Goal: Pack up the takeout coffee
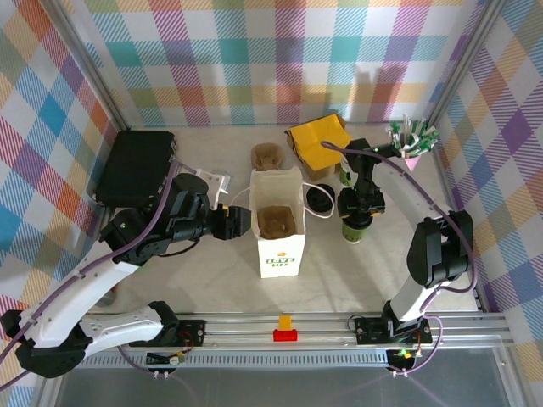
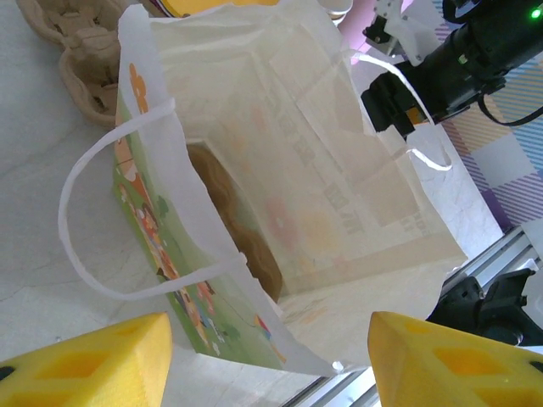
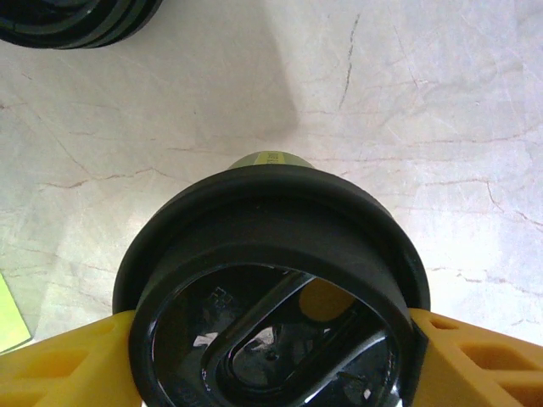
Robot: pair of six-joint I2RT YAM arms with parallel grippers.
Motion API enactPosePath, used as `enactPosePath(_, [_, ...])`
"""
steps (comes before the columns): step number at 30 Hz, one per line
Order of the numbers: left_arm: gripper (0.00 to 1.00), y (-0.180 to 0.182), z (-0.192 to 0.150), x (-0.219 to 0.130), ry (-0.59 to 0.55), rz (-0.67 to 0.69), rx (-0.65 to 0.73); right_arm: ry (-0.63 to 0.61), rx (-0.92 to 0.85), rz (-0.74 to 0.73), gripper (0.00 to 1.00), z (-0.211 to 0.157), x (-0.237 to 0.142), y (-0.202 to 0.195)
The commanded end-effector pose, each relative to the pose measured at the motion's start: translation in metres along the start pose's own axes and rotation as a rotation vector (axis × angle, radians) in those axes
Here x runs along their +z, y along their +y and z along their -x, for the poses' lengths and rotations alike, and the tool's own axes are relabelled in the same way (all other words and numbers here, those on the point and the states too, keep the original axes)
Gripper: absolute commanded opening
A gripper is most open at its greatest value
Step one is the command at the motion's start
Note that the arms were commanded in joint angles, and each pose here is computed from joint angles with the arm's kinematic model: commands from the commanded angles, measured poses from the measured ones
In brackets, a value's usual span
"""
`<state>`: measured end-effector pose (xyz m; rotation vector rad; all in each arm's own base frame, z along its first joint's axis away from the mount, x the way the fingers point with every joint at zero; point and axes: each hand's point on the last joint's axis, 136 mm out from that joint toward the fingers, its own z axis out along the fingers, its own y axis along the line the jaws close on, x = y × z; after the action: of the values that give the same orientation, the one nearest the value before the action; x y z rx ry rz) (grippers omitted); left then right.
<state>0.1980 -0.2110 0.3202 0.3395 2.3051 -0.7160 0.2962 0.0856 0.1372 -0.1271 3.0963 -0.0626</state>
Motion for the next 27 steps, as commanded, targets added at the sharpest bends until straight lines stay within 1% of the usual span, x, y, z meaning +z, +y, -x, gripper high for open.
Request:
enactPosePath(1, [0.62, 0.003, 0.006, -0.011, -0.028, 0.010, -0.018, -0.013, 0.026, -0.012, 0.70, -0.010, -0.025, -0.003])
enactPosePath(9, [0.62, 0.006, 0.005, -0.014, -0.031, 0.023, -0.028, -0.038, 0.037, -0.020, 0.69, -0.015, -0.055, -0.004])
enactPosePath(17, [0.62, 0.008, 0.002, -0.017, -0.025, 0.026, -0.034, -0.073, 0.043, -0.039, 0.69, -0.026, -0.101, -0.001])
enactPosePath(22, [0.62, 0.010, 0.000, -0.020, -0.034, 0.027, -0.040, -0.124, 0.041, -0.050, 0.69, -0.033, -0.133, 0.003])
enactPosePath(27, [0.61, 0.012, -0.003, -0.022, -0.035, 0.031, -0.045, -0.207, 0.032, -0.051, 0.68, -0.038, -0.168, 0.009])
